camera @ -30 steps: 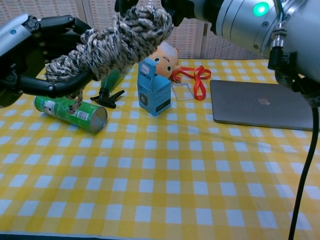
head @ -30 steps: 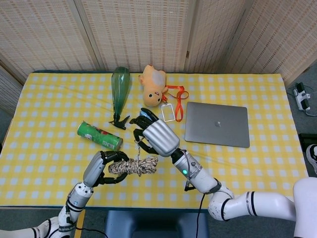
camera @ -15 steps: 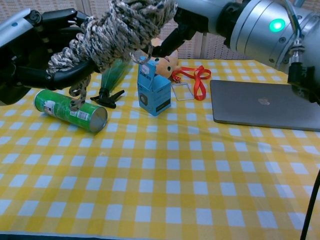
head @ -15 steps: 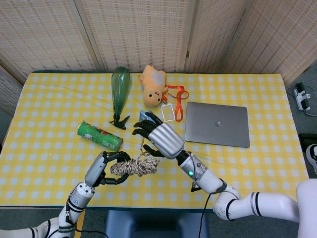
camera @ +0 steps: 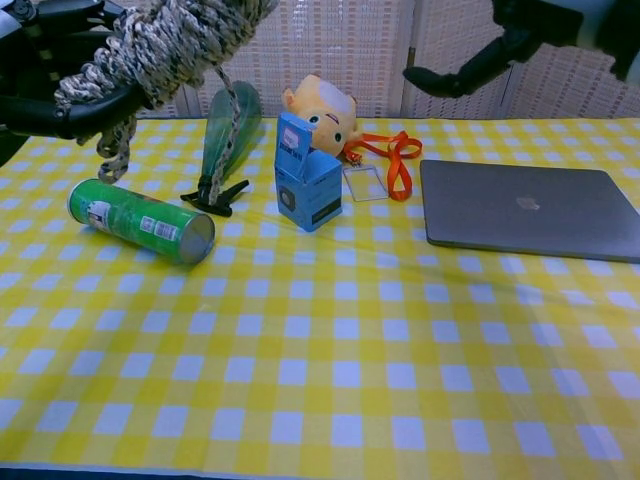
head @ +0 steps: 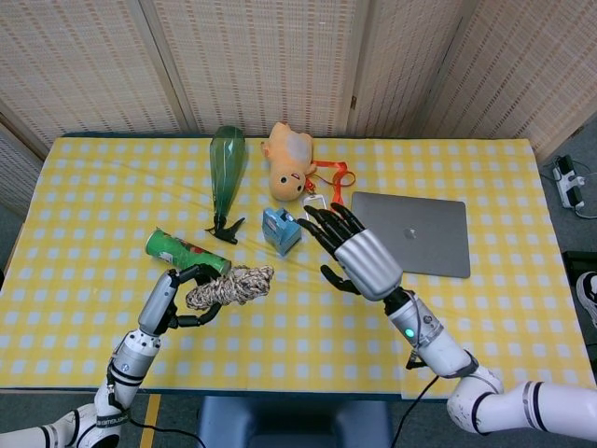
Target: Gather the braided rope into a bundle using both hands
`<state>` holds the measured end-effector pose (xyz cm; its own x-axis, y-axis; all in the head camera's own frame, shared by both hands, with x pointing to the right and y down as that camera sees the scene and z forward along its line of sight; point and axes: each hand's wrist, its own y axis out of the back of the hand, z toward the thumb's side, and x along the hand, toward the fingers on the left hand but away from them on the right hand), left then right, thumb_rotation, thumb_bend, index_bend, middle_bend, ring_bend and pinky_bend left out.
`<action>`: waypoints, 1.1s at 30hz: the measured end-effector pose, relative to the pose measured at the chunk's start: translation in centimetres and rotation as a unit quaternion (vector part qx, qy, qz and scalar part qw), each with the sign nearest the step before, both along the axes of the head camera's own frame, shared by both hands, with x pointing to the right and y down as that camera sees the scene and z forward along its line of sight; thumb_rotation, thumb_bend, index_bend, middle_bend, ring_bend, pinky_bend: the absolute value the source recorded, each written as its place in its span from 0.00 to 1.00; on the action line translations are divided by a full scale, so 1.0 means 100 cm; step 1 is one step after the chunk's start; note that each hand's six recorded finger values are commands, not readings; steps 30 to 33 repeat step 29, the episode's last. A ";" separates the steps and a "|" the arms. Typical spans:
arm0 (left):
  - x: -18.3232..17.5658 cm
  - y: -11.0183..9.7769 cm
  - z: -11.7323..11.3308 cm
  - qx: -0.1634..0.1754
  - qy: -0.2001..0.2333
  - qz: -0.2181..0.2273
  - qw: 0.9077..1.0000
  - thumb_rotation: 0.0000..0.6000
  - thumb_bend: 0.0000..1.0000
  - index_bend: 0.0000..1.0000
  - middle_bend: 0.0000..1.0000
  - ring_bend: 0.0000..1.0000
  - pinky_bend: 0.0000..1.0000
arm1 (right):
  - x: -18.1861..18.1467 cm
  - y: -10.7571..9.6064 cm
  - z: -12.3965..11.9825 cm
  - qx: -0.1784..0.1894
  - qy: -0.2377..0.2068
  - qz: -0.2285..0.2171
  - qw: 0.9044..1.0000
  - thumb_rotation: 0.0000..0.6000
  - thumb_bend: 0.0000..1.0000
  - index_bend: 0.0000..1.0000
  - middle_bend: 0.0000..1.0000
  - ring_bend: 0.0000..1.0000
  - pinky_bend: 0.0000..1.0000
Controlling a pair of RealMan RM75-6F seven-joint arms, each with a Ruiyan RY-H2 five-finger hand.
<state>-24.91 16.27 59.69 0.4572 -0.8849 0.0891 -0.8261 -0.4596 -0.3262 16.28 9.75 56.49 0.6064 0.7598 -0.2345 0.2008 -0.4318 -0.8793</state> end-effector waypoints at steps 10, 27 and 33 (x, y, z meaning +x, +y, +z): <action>-0.031 -0.017 0.006 0.004 -0.043 -0.039 0.998 1.00 0.66 0.78 0.71 0.62 0.69 | 0.110 0.036 -0.009 0.003 0.078 0.099 0.992 1.00 0.46 0.00 0.03 0.08 0.06; -0.046 -0.023 0.007 0.010 -0.061 -0.066 0.996 1.00 0.66 0.78 0.71 0.62 0.69 | 0.231 0.124 -0.006 -0.009 0.108 0.198 0.974 1.00 0.46 0.00 0.00 0.06 0.01; -0.047 -0.023 0.006 0.010 -0.059 -0.069 0.996 1.00 0.66 0.78 0.71 0.62 0.69 | 0.236 0.130 -0.005 -0.015 0.106 0.202 0.974 1.00 0.46 0.00 0.00 0.05 0.01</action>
